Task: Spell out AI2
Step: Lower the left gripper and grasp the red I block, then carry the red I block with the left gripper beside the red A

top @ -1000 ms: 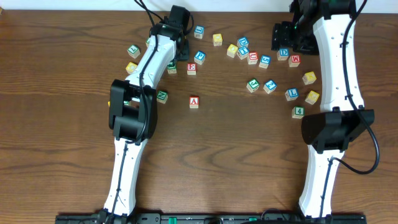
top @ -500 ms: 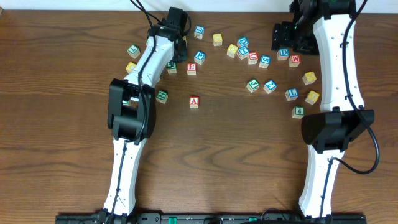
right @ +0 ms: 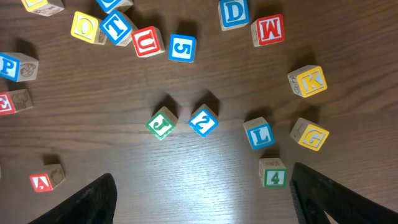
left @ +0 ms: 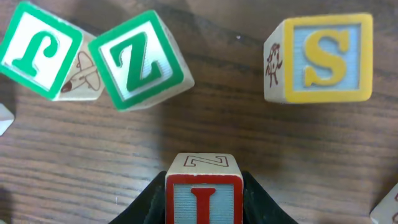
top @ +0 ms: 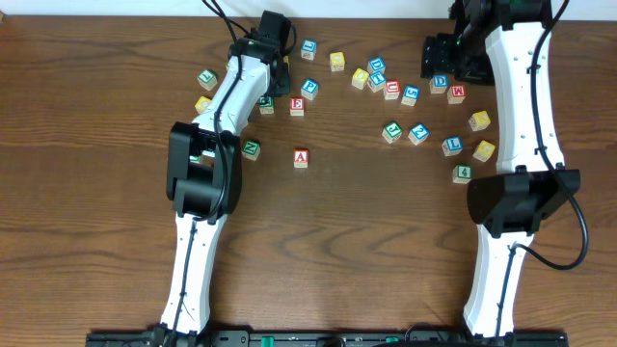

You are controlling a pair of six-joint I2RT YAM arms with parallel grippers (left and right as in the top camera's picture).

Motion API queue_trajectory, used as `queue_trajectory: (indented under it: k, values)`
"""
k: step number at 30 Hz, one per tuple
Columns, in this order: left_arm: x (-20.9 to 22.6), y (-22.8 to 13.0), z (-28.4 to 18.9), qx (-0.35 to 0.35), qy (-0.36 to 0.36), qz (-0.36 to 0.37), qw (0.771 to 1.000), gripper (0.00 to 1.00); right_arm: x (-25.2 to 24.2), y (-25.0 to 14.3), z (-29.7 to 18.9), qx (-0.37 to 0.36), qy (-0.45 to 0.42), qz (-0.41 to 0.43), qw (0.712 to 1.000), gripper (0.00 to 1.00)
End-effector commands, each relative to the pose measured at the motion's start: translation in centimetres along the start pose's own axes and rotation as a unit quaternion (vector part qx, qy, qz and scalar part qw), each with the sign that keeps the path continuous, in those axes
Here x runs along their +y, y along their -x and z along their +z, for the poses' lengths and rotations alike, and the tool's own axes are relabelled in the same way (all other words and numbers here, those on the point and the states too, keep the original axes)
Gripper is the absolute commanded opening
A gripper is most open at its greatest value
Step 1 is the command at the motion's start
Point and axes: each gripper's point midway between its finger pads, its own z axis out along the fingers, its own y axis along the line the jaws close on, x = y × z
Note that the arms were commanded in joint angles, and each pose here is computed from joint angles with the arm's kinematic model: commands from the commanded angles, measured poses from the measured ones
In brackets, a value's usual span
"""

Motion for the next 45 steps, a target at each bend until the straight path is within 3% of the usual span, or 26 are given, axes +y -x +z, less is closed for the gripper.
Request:
queue_trajectory:
  k: [1,9,17,22,31,45]
  values:
    - [0.4,1.9,-4.2,-0.030,-0.005,-0.009,1.000,0.28,0.1,-0.1,-0.7,-0.006,-0.004,-0.009,1.000,0.84]
    - [-1.9,2.3,-13.7,-0.060,-0.046,0.011,0.997,0.28,0.2,-0.1,-0.7,-0.007,-0.004,-0.009,1.000,0.84]
    - [-4.8,-1.6,-20.0,-0.032,-0.067,0.012,0.997,0.28,0.2,-0.1,-0.7,-0.007,-0.004,-0.009,1.000,0.84]
    - [-7.7,-6.6,-20.4,0.047,-0.092,0.037,0.994,0.28,0.2,-0.1,-0.7,-0.007,-0.004,-0.009,1.000,0.85]
    - [-10.0,-12.3,-19.0,0.109,-0.070,0.068,0.989,0.28,0.1,-0.1,-0.7,-0.007,-0.004,-0.009,1.000,0.85]
    - [-12.2,-17.4,-15.0,0.135,-0.059,0.070,0.987,0.28,-0.2,0.0,-0.7,-0.009,-0.015,-0.009,1.000,0.86]
